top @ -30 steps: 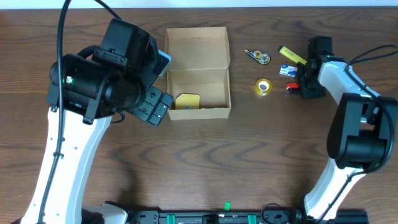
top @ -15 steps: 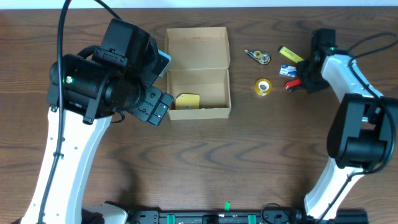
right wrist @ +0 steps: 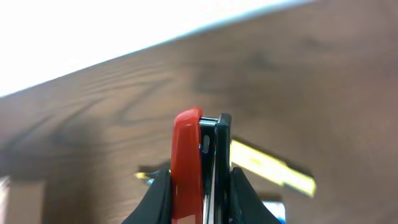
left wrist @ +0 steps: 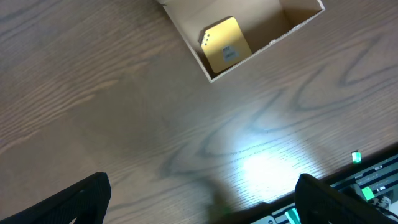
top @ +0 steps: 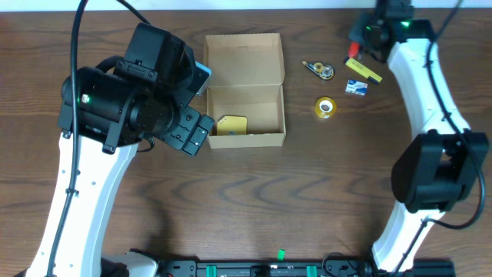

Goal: Pack container
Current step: 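Carry the stapler left over the box with the right gripper, then lower the stapler into the box beside the notepad and release, then move the right gripper to the clear tape roll and grasp it, then carry the tape roll left over the box with the right gripper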

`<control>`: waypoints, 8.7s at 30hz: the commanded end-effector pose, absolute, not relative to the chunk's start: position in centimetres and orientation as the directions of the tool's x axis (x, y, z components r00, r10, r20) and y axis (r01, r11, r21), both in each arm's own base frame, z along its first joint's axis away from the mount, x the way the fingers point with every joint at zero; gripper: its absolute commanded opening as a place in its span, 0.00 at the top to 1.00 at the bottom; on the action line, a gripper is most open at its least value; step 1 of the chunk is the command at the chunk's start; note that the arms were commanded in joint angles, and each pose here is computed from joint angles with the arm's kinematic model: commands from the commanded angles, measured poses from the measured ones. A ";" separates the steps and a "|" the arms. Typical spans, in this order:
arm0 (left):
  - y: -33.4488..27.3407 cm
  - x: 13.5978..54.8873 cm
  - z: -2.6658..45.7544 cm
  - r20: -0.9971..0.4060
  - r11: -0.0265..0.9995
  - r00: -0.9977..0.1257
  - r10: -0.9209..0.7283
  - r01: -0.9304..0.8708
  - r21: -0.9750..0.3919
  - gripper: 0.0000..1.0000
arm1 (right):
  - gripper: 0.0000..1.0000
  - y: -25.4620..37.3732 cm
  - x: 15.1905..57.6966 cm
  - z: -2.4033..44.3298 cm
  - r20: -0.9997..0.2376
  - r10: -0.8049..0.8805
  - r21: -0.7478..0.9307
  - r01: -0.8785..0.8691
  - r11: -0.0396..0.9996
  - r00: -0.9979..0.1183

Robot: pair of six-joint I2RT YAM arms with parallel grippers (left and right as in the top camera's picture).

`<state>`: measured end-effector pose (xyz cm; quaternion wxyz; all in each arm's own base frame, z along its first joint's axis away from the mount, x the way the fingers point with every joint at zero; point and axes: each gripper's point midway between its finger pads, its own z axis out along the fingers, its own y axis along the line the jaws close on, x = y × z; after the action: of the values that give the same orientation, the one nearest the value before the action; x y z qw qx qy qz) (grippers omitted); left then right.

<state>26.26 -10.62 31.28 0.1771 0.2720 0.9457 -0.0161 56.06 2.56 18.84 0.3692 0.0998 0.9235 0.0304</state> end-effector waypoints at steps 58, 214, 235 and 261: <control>-10.3 25.6 31.7 -0.342 0.849 -0.787 0.514 0.523 0.072 0.05 | 0.99 31.9 39.6 10.9 -0.414 -0.881 -0.261 -0.957 -0.126 0.229; -10.2 25.6 31.7 -0.342 0.849 -0.787 0.514 0.523 0.072 0.05 | 0.17 6.0 44.3 -0.4 -0.276 -0.096 -0.008 -0.098 0.995 -0.956; -10.2 25.6 31.7 -0.342 0.849 -0.787 0.514 0.523 0.072 0.05 | 0.51 6.8 43.6 -0.8 -0.244 -0.054 0.054 -0.069 0.996 -0.968; -10.2 25.6 31.7 -0.342 0.849 -0.787 0.514 0.523 0.072 0.05 | 0.92 18.7 45.2 22.2 -0.604 -0.269 0.061 -0.380 0.923 -0.750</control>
<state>26.23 -10.60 31.26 0.1764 0.2719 0.9459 -0.0160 46.52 16.15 22.24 0.3160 -0.1372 0.9353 0.0811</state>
